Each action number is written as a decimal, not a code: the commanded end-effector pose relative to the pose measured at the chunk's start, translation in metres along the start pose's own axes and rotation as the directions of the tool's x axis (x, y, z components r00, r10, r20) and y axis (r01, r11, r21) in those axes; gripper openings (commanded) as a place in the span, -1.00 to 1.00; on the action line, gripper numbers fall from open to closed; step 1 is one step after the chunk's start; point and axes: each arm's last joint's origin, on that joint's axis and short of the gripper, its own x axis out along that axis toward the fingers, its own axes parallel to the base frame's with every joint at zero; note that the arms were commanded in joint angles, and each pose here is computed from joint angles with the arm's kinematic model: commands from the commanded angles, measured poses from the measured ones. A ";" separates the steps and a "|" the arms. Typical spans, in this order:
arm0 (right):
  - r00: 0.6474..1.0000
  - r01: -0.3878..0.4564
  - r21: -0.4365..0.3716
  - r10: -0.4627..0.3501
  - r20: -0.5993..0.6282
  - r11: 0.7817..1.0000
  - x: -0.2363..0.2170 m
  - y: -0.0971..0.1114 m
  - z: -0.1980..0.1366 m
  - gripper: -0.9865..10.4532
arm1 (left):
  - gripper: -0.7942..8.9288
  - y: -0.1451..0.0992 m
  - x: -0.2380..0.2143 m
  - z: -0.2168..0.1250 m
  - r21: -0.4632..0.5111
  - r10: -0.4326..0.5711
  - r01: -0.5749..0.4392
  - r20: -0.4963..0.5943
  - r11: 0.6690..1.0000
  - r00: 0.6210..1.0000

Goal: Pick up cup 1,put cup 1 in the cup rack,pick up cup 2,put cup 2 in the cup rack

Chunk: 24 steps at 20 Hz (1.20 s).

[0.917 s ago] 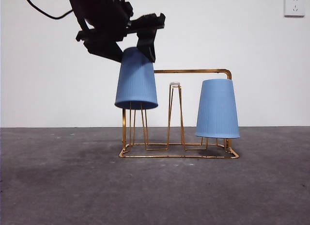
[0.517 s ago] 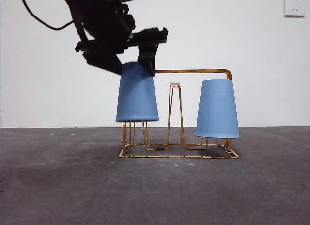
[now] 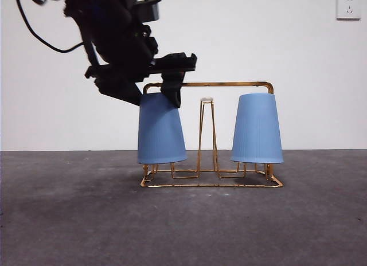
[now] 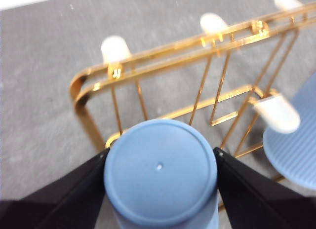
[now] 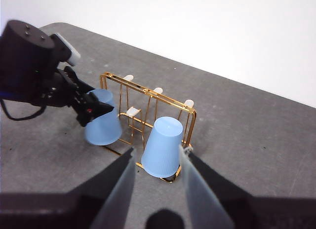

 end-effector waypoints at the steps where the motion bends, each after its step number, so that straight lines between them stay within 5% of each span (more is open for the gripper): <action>1: 1.000 0.005 0.002 -0.005 0.001 1.000 0.001 0.000 -0.001 -0.55 | -0.79 -0.001 0.018 -0.026 0.013 0.019 -0.018 -0.121 1.000 0.992; 5: 1.000 0.005 0.002 -0.005 0.001 1.000 0.001 0.000 -0.001 -0.55 | 0.10 -0.002 0.025 -0.036 -0.016 0.001 -0.004 -0.174 1.000 0.985; 16: 1.000 0.005 -0.004 -0.005 0.001 1.000 0.001 0.000 -0.001 -0.55 | 0.15 0.001 0.014 -0.038 0.009 0.016 -0.014 -0.259 1.000 0.966; 24: 1.000 0.004 -0.002 -0.004 0.001 1.000 0.001 0.000 -0.001 -0.55 | 0.14 -0.003 -0.036 -0.023 0.031 -0.048 0.061 -0.308 0.998 0.950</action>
